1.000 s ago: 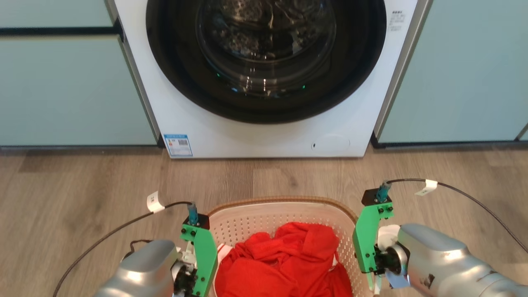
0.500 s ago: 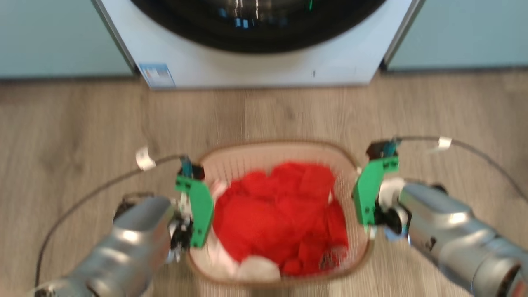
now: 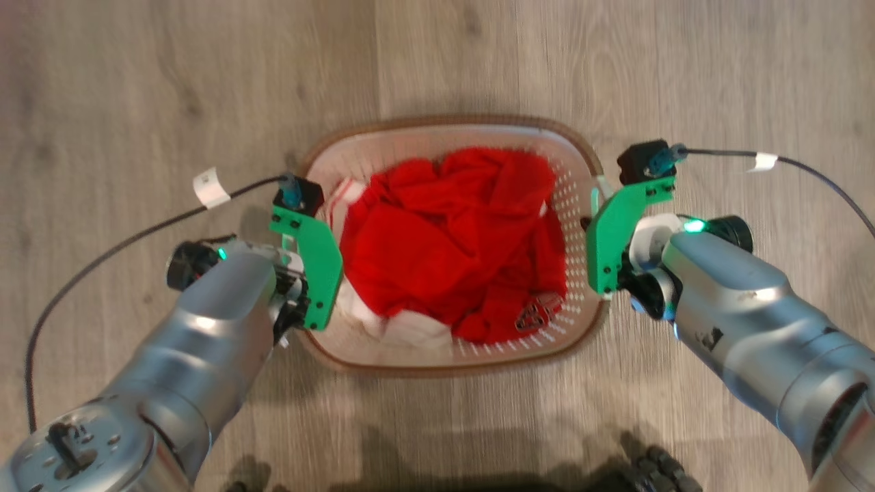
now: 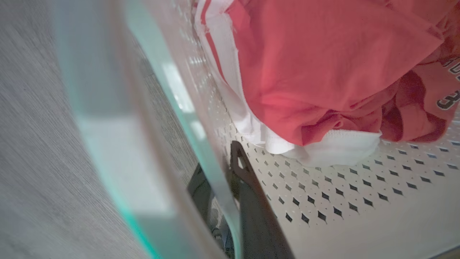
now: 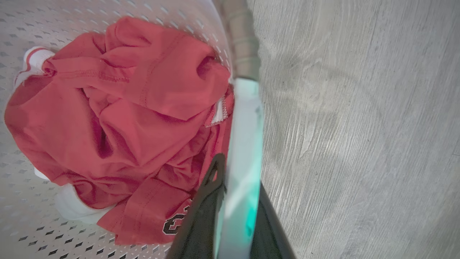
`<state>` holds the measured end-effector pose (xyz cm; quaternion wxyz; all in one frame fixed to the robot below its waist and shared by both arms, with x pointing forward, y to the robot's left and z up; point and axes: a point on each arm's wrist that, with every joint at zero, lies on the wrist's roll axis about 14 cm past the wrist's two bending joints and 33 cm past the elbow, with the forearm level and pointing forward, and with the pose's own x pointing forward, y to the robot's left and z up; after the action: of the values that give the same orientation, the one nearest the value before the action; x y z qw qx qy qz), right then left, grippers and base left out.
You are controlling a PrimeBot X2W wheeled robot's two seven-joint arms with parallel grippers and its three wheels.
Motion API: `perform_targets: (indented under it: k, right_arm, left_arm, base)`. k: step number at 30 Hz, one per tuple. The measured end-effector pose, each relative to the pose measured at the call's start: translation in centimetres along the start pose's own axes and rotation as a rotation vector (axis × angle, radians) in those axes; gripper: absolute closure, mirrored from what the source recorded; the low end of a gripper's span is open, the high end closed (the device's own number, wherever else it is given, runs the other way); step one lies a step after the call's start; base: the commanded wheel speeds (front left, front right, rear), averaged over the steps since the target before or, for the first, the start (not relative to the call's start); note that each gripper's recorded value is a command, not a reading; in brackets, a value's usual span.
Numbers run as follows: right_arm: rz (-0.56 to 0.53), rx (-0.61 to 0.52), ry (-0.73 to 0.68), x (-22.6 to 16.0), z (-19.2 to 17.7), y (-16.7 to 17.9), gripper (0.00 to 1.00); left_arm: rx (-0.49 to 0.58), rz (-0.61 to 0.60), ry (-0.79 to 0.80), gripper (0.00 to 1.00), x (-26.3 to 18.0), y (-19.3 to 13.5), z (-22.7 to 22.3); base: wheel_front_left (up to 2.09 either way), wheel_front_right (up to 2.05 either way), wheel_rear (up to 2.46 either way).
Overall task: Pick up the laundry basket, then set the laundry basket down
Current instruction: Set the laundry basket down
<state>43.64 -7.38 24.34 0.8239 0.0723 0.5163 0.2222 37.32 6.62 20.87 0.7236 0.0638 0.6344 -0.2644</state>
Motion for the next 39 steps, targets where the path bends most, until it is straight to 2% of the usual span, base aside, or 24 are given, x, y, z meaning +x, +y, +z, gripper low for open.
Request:
perform_targets:
  k: [6,17,26,39]
  right_arm:
    - [-0.02,0.079,0.001,2.0,-1.4,-1.7,1.0]
    - [-0.04,0.052,-0.049,5.6,-2.2,-3.7,1.0]
    - [-0.041,-0.005,-0.101,7.3,-0.9,-4.1,1.0]
    - [-0.023,-0.022,-0.081,8.7,-1.3,-3.8,1.0]
  left_arm:
    - [0.013,-0.017,-0.01,1.0,3.2,0.1,-0.3]
    - [-0.032,-0.003,-0.024,1.0,7.2,1.4,0.6]
    - [-0.067,0.025,-0.05,1.0,8.0,2.2,0.8]
    - [-0.083,0.049,-0.064,1.0,8.5,3.0,0.1]
  base:
    - [0.0,0.0,0.0]
    - [0.0,0.0,0.0]
    - [0.0,0.0,0.0]
    - [0.0,0.0,0.0]
